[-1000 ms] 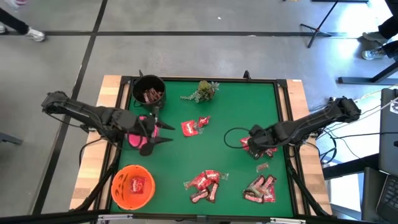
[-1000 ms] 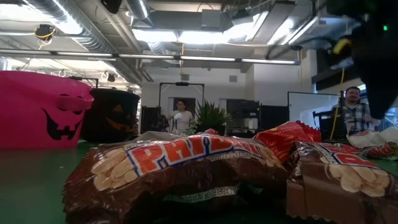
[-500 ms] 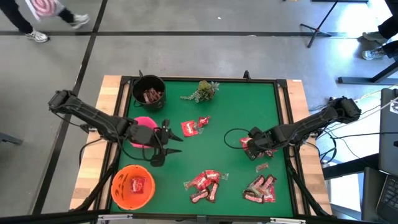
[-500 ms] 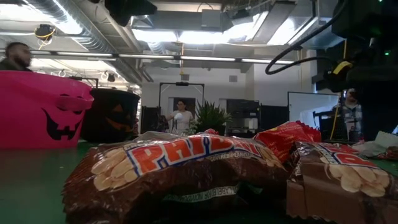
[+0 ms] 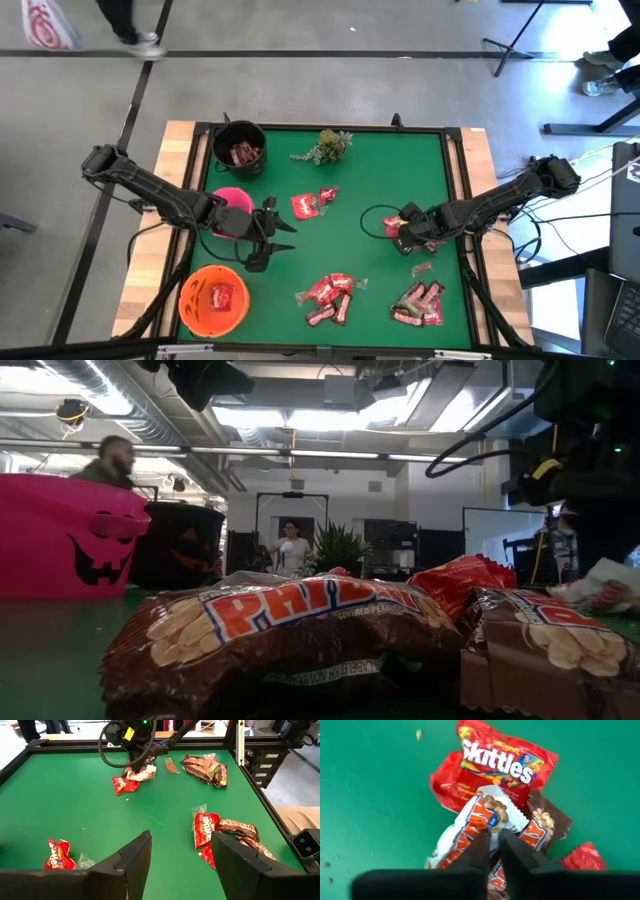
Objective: Sort candy
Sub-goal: Put the white chocolate into the black bucket, then put the blue gummy into the pink bucket
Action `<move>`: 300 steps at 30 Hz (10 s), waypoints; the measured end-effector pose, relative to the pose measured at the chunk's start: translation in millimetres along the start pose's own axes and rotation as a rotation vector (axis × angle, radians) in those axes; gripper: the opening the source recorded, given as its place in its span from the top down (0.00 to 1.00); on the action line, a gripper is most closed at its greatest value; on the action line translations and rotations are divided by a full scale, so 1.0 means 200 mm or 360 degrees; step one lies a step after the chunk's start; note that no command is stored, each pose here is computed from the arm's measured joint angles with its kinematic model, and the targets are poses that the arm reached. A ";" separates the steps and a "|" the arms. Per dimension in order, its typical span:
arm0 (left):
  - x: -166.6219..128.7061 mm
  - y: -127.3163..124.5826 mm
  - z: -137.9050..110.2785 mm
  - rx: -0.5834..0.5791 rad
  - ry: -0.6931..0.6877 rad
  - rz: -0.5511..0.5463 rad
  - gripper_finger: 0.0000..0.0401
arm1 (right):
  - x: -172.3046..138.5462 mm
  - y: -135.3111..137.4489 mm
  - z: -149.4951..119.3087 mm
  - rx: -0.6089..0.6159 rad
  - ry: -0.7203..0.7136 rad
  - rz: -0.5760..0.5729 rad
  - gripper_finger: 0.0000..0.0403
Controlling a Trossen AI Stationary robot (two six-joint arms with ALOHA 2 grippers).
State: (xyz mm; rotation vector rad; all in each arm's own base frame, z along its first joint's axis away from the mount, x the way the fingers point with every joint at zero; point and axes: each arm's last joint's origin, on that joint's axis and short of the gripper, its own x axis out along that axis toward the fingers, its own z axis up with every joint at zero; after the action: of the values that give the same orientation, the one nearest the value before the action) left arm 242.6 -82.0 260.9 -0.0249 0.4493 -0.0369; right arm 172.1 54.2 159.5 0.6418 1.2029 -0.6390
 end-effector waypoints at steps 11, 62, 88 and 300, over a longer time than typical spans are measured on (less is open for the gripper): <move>0.00 0.00 0.01 0.0034 -0.0028 0.0046 0.52 | -0.17 0.15 0.11 -0.0097 -0.0215 0.0212 0.97; 0.40 0.21 0.07 0.0512 -0.0532 0.0325 0.46 | -0.43 0.46 0.47 -0.0565 -0.1167 0.0844 0.99; 0.40 0.23 0.07 0.0461 -0.0541 0.0269 0.84 | -0.45 0.47 0.50 -0.0602 -0.1217 0.0927 0.99; -0.25 0.41 0.01 -0.0141 -0.0250 0.0120 0.66 | -0.07 0.44 0.71 -0.0622 -0.1146 0.0423 0.40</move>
State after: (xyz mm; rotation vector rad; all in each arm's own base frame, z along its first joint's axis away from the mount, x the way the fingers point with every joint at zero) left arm 201.2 1.7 282.0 -0.0970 0.2945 0.0591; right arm 323.2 9.7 216.0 0.1952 0.5278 -0.3421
